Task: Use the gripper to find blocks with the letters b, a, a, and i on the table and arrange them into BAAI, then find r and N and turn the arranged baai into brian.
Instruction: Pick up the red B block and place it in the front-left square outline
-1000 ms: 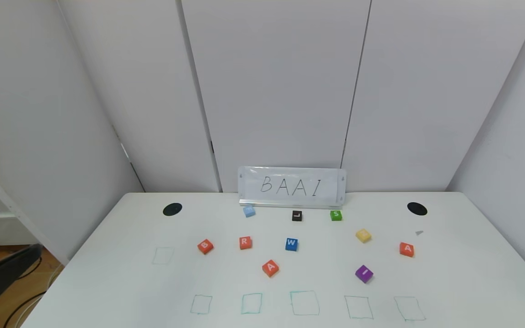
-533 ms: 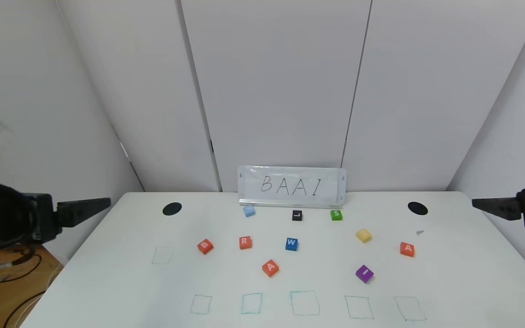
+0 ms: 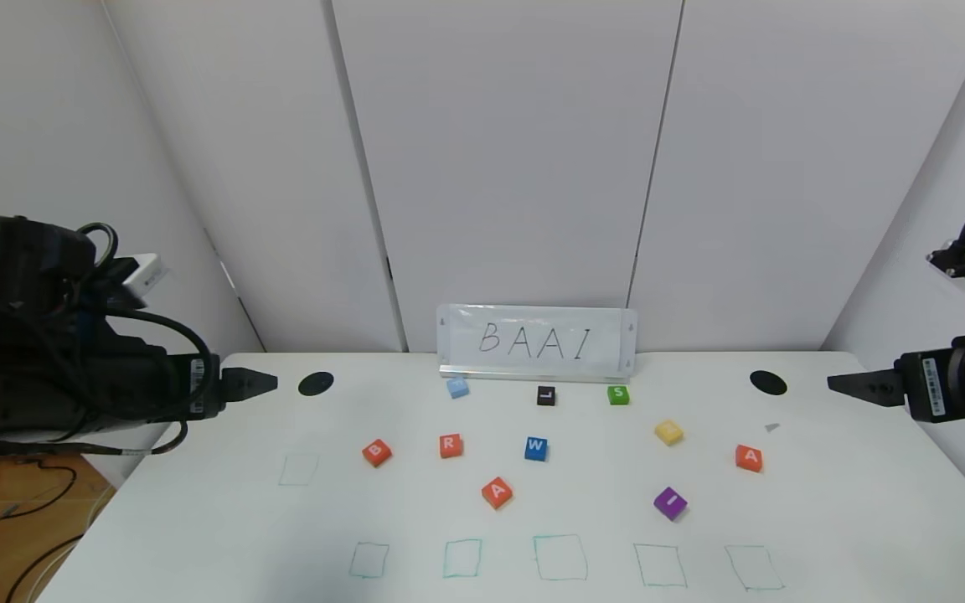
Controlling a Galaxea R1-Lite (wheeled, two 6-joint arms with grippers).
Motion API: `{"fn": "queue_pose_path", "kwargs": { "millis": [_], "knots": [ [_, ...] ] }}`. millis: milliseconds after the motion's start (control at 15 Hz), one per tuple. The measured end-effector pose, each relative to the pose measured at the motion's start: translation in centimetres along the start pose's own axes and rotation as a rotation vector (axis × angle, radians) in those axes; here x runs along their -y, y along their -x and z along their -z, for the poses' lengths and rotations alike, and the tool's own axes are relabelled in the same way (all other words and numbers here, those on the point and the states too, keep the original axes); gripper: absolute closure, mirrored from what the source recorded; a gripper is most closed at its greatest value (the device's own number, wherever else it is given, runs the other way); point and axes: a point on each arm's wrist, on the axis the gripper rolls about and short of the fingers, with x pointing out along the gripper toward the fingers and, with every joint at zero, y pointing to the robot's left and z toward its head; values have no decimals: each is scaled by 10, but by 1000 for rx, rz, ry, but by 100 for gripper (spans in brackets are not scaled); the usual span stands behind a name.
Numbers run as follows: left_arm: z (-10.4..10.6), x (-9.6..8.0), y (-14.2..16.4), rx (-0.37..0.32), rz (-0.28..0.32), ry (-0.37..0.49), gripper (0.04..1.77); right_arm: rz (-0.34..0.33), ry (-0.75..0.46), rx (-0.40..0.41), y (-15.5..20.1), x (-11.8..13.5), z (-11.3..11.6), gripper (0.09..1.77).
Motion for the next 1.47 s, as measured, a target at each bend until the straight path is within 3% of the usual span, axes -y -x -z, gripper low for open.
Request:
{"fn": "queue_pose_path", "kwargs": {
  "millis": [267,467,733,1067,1467],
  "knots": [
    [6,9,-7,-41,-27,53,9,-10,10,15,10,-3,3,15],
    [6,22,-5,-104,-35,154,9,-14,12,36,18,-4,4,15],
    [-10,36,-6,-212,-60,340,9,-13,13,62,28,-4,4,15],
    [-28,48,-39,-377,-132,449,9,-16,21,67,38,-5,6,15],
    [-40,65,-92,-478,-200,511,9,-15,23,87,44,-5,6,15]
  ]
}}
